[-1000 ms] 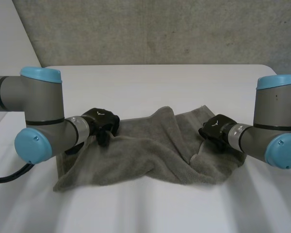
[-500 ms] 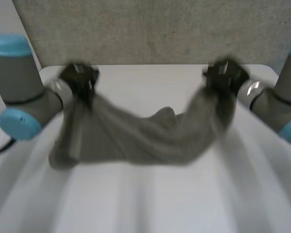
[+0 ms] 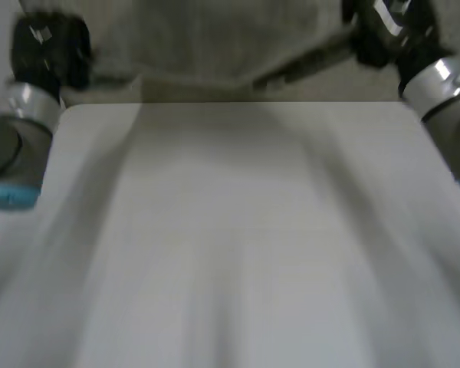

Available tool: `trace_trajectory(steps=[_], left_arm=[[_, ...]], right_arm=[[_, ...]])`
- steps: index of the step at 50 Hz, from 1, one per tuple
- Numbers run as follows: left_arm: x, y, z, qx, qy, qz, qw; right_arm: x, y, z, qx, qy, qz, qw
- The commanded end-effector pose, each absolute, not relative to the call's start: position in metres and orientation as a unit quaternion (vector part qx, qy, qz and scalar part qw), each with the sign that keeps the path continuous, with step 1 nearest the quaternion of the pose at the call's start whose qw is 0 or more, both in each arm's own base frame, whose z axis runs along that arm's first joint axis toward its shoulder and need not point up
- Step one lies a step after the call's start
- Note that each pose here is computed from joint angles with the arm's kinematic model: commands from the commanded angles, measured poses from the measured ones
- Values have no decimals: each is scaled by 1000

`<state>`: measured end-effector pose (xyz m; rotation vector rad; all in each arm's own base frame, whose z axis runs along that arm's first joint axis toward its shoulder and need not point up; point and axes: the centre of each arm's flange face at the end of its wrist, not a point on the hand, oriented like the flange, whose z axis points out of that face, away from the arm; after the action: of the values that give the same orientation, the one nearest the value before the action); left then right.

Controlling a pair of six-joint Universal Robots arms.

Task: Fold the towel.

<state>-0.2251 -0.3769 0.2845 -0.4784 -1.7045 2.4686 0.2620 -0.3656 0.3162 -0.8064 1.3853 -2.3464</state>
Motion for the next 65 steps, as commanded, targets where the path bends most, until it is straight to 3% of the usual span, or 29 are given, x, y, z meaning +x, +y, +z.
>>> trace_trajectory(steps=[1,5,9,16,21,31,38,42,48,54,58,60,61,63,65], left_arm=[[-220,-356,209,-201,-613,761,73],[-217,-348,167,-214,-643,732,68],[-215,-343,154,-227,-655,719,55],[-201,-335,142,-246,-669,701,16],[-195,-325,149,-262,-665,700,-10],[-191,-295,155,-273,-693,668,-8],[-180,-274,189,-266,-705,657,-9],[-172,-262,211,-271,-700,661,5],[-171,-254,232,-280,-686,671,27],[-175,-269,249,-285,-664,691,23],[-195,-303,229,-306,-682,662,47],[-203,-313,223,-313,-692,648,53],[-209,-326,217,-318,-706,630,54],[-211,-340,214,-325,-720,612,48],[-216,-351,208,-341,-736,583,44]], right_arm=[[265,-351,222,-343,561,-739,147],[263,-339,189,-371,583,-711,129],[257,-326,158,-415,593,-685,83],[249,-311,147,-464,600,-651,28],[240,-302,160,-467,632,-619,9],[204,-299,176,-439,688,-578,-11],[179,-295,228,-428,684,-591,-17],[174,-282,255,-431,692,-579,14],[180,-271,272,-438,702,-560,49],[182,-291,273,-430,708,-560,19],[204,-303,260,-456,707,-540,1],[221,-317,246,-497,698,-513,-49],[221,-317,245,-497,698,-513,-49],[230,-334,228,-542,681,-480,-110],[239,-340,223,-566,663,-472,-132]])
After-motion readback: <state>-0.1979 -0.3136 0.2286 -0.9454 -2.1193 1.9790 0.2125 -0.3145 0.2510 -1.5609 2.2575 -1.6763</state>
